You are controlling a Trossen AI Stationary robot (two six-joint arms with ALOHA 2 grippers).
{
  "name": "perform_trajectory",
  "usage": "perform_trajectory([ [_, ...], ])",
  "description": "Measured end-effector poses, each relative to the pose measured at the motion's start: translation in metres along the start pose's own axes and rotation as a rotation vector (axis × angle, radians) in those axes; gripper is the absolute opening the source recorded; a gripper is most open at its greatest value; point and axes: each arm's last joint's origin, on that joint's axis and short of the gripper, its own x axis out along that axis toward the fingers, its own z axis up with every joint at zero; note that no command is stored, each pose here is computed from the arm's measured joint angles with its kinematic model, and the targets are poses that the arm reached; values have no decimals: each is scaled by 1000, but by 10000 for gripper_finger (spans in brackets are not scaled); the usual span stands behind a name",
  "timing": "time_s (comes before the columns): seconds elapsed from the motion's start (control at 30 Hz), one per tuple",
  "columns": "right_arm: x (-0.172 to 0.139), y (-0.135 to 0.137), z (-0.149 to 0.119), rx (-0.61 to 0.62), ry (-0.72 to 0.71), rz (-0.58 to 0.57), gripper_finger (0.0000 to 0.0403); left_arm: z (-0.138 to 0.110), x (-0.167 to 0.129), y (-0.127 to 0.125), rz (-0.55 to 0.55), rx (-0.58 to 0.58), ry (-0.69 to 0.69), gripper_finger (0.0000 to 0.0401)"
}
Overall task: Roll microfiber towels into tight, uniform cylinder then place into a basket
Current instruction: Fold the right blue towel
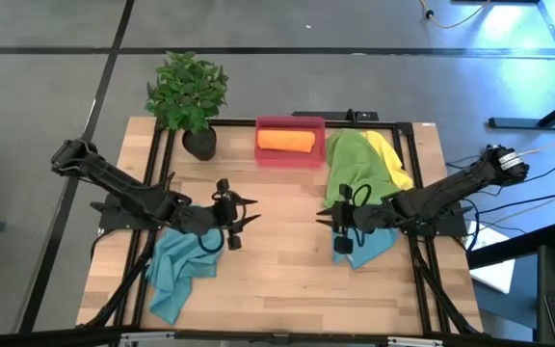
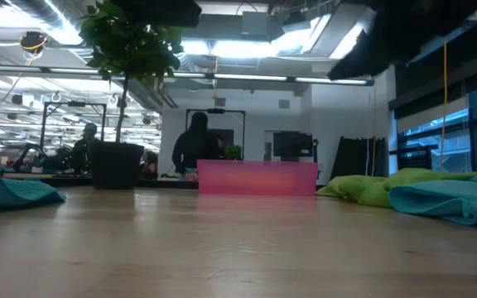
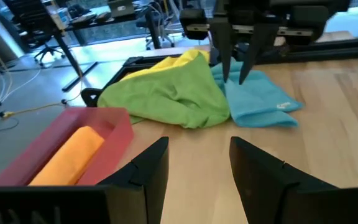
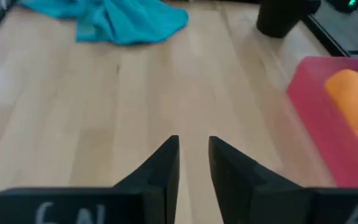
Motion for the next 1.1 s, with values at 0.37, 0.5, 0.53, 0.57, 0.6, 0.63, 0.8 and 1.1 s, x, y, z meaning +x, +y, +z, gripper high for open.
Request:
perform_trajectory([
  [0.37,1,0,3,15,-20,37,73,-3,7,-6,-73,-20,14,157],
  [0.5,2,2,5,25,-37,79,73,-3,10,-4,-71,-20,19,157],
  [0.53,4,4,5,28,-44,100,73,-4,10,-5,-75,-19,22,157],
  [0.57,6,5,6,32,-51,119,73,-5,9,-5,-75,-17,31,156],
  [0.6,8,7,6,33,-57,134,73,-7,9,-5,-68,-26,48,156],
  [0.63,10,8,5,32,-55,140,73,-10,8,-4,-62,-38,75,156],
  [0.8,16,10,3,23,-20,129,73,-21,11,0,-72,-115,185,156],
  [1.1,1,26,41,-13,51,80,73,-14,11,-4,-121,-124,125,156],
])
